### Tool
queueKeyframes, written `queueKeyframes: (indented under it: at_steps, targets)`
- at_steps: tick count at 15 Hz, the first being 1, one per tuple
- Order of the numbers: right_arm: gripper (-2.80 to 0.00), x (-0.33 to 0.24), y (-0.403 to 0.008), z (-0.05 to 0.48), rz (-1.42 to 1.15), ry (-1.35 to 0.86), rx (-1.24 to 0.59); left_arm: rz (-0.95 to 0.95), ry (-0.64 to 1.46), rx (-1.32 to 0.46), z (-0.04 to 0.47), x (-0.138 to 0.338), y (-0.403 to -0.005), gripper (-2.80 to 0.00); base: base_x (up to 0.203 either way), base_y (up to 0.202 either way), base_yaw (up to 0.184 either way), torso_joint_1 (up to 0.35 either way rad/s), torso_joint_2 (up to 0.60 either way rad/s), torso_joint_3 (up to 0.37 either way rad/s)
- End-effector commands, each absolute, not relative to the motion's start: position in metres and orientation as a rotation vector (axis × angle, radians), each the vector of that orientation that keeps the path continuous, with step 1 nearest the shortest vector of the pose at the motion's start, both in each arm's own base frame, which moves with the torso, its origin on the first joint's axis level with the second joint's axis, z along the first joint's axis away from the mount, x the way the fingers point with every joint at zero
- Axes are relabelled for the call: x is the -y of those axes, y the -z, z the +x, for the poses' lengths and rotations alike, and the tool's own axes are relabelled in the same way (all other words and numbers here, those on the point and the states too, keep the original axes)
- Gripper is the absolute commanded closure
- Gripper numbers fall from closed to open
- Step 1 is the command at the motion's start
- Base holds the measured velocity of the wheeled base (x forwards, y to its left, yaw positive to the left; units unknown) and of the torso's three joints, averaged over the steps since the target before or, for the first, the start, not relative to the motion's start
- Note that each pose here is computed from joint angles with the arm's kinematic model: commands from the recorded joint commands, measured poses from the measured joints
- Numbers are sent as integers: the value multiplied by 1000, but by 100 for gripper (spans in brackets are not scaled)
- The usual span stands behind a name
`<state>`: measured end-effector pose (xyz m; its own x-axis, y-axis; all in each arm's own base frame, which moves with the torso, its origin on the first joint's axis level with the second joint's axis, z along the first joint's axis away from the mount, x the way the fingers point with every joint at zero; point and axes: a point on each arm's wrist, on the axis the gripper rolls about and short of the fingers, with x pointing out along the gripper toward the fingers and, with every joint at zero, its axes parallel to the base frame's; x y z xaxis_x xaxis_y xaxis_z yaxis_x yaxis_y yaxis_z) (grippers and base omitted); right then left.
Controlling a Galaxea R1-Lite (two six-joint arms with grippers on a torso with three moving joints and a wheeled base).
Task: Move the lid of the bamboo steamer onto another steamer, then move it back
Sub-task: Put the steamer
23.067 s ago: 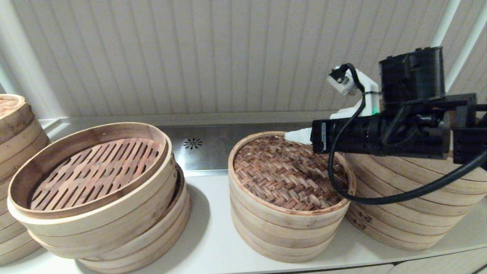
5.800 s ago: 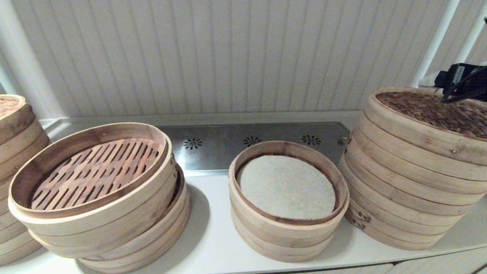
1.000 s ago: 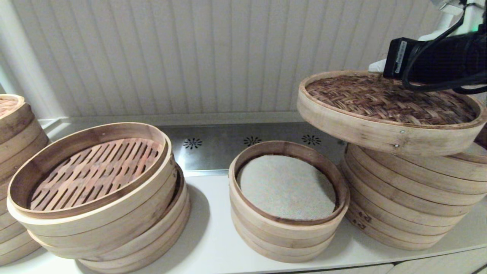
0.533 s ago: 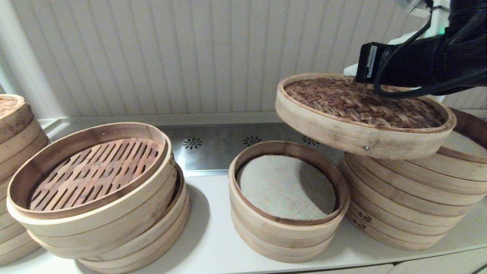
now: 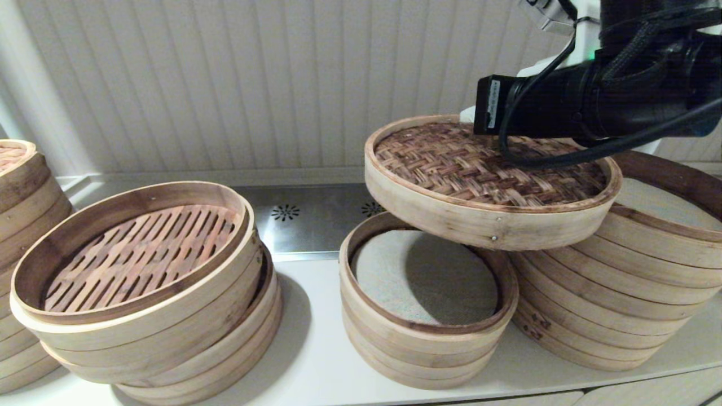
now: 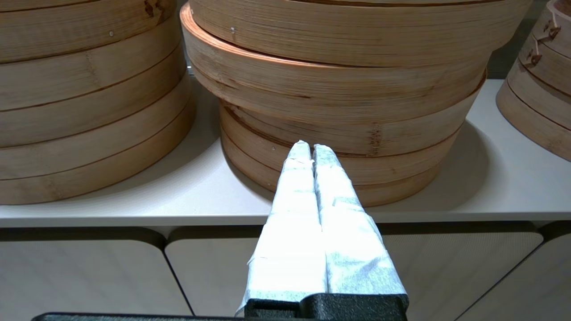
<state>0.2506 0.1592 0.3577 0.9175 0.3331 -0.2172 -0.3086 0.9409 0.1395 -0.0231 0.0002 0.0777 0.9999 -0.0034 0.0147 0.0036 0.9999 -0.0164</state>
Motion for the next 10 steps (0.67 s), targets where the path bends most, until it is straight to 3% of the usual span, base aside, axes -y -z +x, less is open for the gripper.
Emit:
queueKeyframes:
  at_steps: [1, 10]
  targets:
    - [0, -169, -351, 254, 92, -343, -264, -17, 3, 16, -23, 0, -78, 0, 0, 0, 0, 0, 0, 0]
    - [0, -183, -322, 257, 80, -357, -361, -17, 3, 15, -23, 0, -78, 0, 0, 0, 0, 0, 0, 0]
